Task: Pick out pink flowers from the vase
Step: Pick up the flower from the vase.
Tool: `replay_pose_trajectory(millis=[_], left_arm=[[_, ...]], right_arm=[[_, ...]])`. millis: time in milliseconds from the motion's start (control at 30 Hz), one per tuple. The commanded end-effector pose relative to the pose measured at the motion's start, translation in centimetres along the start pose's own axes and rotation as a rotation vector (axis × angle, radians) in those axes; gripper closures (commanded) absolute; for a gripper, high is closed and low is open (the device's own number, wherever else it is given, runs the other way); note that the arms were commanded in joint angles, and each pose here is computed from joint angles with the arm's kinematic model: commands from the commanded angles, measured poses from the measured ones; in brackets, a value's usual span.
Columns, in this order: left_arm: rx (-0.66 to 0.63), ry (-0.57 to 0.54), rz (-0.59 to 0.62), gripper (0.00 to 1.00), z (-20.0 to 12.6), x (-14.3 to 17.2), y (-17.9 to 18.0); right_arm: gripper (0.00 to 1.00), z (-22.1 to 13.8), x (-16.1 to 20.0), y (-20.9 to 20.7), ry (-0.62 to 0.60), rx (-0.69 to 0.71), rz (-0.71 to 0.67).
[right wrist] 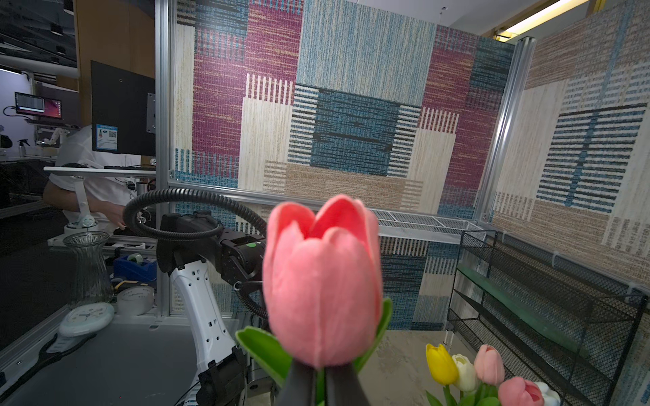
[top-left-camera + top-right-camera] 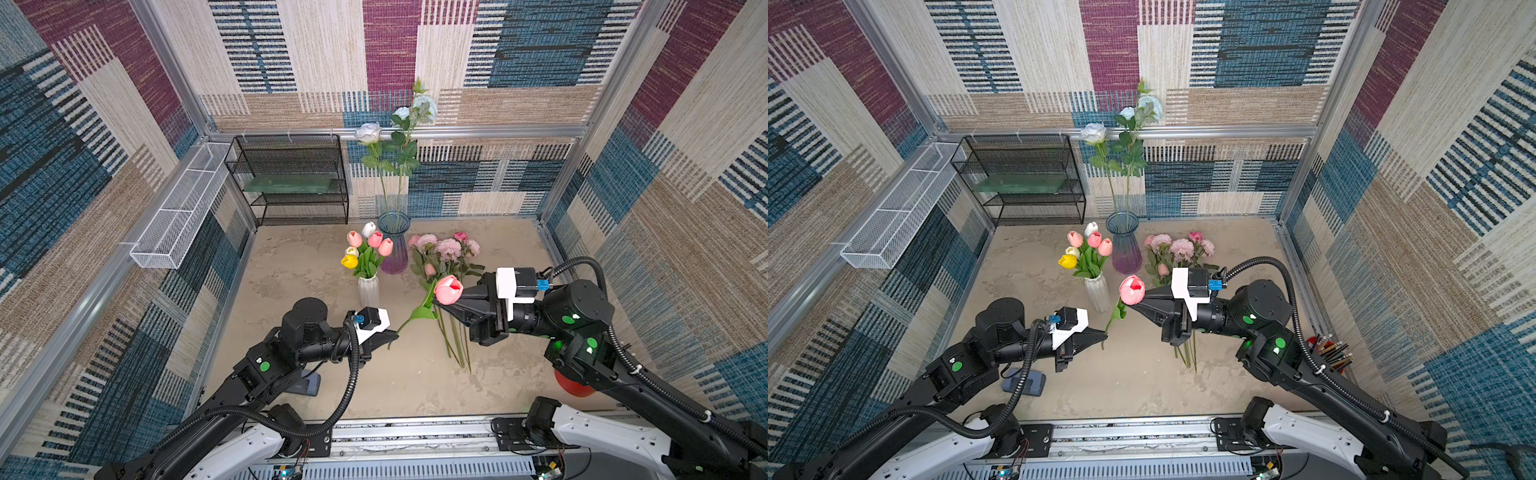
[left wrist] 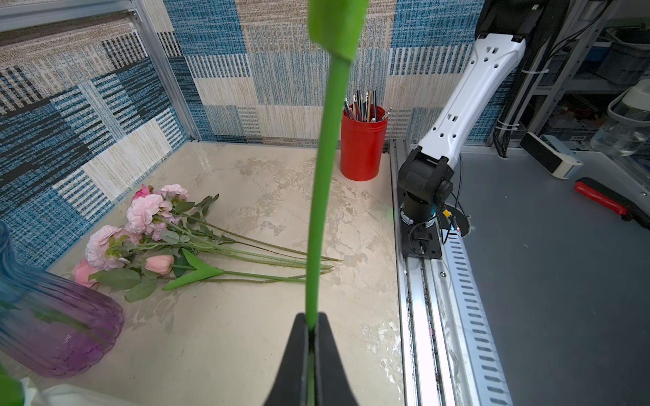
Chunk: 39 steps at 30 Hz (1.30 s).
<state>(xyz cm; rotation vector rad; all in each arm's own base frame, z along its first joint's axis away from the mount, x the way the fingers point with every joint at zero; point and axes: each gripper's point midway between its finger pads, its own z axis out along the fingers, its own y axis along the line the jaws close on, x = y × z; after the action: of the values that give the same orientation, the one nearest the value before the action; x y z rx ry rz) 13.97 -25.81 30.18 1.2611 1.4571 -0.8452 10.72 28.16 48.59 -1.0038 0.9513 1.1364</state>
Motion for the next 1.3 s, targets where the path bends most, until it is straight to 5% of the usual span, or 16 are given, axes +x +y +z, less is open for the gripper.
replay_pose_trajectory(millis=[0, 233, 367, 833, 1267], left_arm=[[0.023, -0.049, -0.004, 1.00, -0.1, -1.0, -0.4], [0.003, -0.111, -0.154, 1.00, -0.1, -1.1, -0.1], [0.006, -0.174, -0.252, 1.00, -0.1, -1.0, -0.2], [0.119, -0.327, -0.224, 1.00, -1.6, -2.4, -2.6], [0.127, -0.316, -0.215, 1.00, -1.6, -2.1, -2.9]], right_arm=[[0.84, -0.1, -0.4, -0.2, -0.014, 0.017, 0.002], [0.51, -1.0, 0.6, -1.8, 0.029, 0.142, -0.020], [0.42, -2.2, 1.7, -2.0, 0.060, 0.186, -0.044], [0.44, 0.3, 10.3, 1.2, 0.174, -0.035, 0.253], [0.49, 2.7, 13.2, 2.0, 0.216, -0.079, 0.311]])
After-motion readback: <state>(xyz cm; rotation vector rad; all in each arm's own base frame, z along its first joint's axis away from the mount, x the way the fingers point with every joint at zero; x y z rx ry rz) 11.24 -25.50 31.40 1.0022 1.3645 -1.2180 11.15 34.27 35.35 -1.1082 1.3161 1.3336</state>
